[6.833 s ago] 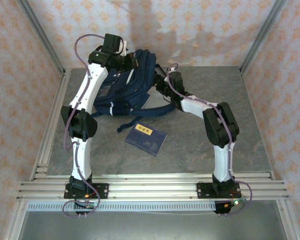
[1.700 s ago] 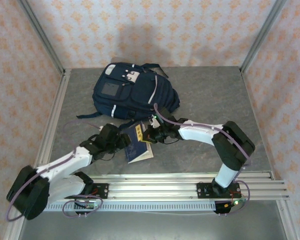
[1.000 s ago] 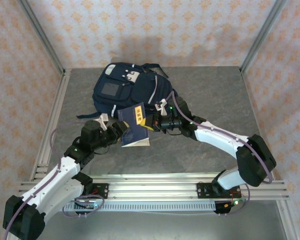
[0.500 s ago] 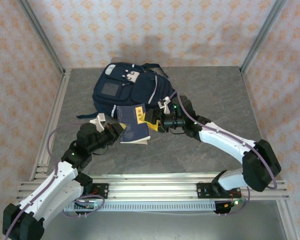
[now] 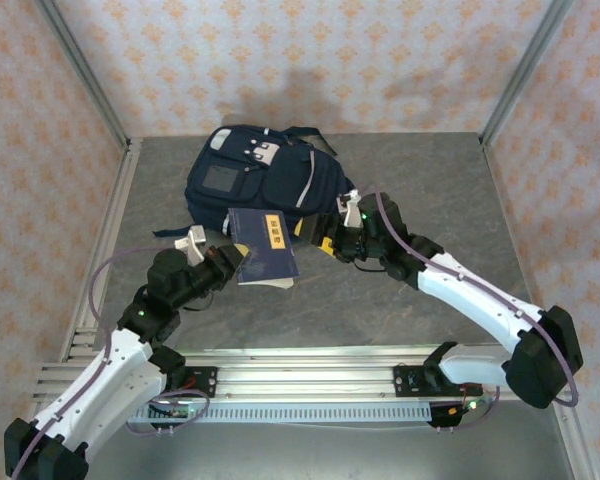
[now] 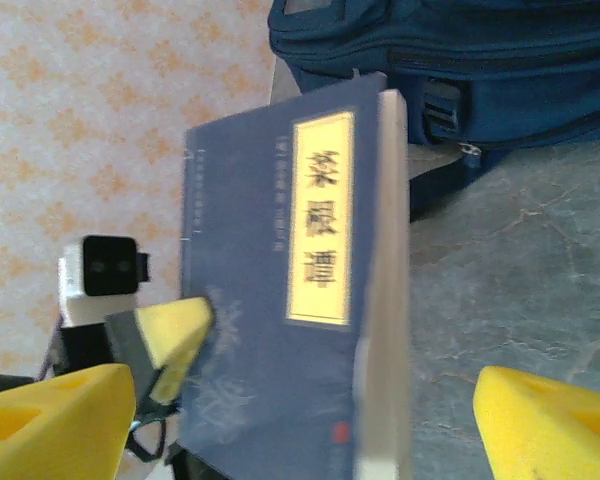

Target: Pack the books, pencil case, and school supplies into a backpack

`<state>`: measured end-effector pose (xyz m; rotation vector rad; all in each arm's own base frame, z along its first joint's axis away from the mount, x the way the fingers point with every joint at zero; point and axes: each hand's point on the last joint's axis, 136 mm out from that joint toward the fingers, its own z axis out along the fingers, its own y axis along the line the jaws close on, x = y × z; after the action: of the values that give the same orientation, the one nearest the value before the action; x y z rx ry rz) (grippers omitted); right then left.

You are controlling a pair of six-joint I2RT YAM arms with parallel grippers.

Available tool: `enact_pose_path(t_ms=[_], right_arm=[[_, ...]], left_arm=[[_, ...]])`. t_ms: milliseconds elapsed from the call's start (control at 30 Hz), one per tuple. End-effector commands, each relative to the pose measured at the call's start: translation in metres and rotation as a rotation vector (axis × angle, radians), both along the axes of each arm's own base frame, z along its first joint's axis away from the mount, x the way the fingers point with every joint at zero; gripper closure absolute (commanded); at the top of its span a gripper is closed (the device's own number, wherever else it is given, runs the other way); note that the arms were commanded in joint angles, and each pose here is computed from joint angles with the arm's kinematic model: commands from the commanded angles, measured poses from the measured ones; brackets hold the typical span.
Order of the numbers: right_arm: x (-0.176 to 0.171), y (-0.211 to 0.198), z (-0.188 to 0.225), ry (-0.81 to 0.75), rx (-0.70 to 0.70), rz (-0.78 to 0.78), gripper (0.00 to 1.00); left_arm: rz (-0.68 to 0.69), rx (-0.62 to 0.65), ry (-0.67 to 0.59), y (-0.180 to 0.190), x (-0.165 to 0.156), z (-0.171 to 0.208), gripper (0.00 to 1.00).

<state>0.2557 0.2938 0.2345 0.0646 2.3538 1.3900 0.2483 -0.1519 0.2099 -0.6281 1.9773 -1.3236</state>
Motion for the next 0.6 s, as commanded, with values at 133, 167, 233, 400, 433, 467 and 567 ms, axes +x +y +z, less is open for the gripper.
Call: enact_pose_path(t_ms=[133,167,233,400,433,467,567], right_arm=[[0.011,0.012,-0.003,0.034,0.191,-0.042,0.07],[0.012,0.012,0.001,0.030,0.226,-0.055,0.07],[0.015,0.011,0.007,0.032,0.290,-0.089,0.07],[0.014,-0.011,0.012,0.070,0.398,-0.278,0.08],[0.012,-0.013,0.014,0.068,0.425,-0.307,0.08],[0.008,-0.012,0.019,0.066,0.459,-0.322,0.08],[-0.003,0.003,0.042,0.056,0.572,-0.309,0.08]], left_arm=[[-0.006,-0.093,-0.158,-0.006,-0.001,0.058,1.00],[0.026,-0.093,-0.158,-0.002,0.000,0.057,1.00],[0.098,-0.113,-0.171,0.005,0.003,0.057,1.00],[0.332,-0.187,-0.230,0.034,0.008,0.069,1.00],[0.366,-0.197,-0.232,0.037,0.011,0.071,1.00],[0.394,-0.209,-0.233,0.040,0.014,0.073,1.00],[0.432,-0.238,-0.239,0.038,0.023,0.080,1.00]])
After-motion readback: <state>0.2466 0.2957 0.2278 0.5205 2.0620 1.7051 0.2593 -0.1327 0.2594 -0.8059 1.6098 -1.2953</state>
